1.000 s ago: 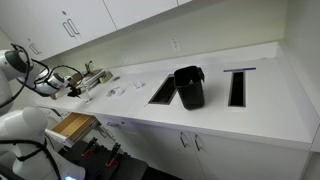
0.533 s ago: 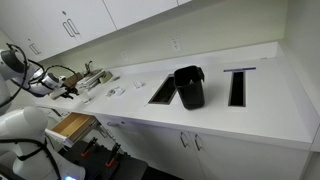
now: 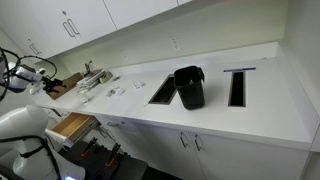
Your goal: Remove the cup from the drawer and put the white object inside.
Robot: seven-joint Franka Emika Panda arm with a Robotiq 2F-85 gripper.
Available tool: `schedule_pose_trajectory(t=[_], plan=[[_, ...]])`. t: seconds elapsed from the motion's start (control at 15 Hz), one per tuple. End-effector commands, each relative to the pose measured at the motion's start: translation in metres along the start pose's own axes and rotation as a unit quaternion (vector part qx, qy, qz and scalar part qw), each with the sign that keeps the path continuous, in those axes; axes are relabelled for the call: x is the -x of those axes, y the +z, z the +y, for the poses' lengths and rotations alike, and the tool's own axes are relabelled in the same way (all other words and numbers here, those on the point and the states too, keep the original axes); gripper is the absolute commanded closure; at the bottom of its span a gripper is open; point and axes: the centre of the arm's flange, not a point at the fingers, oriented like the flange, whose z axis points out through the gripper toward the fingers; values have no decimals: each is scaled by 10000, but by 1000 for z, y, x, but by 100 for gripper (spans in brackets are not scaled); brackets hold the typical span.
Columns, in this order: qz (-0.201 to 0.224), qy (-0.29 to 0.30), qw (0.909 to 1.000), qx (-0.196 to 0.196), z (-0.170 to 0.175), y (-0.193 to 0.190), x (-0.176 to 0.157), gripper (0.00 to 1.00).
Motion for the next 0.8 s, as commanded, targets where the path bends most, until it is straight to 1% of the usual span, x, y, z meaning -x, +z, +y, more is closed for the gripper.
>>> schedule_pose_trajectory(t=[0.0, 0.2, 0.27, 0.33, 0.4, 0.6, 0.67, 0.73], plan=[[-55, 499, 9966, 655, 39, -50, 42, 0], [-146, 867, 9905, 1059, 77, -65, 69, 0], [-167, 863, 9908, 1026, 91, -67, 79, 0], [-142, 664, 9946, 785, 97, -67, 86, 0], [-161, 735, 9925, 961, 65, -55, 53, 0], [-187, 735, 9930, 907, 83, -60, 71, 0], [-186, 739, 9929, 908, 85, -62, 73, 0], [-198, 810, 9915, 995, 94, -61, 71, 0]])
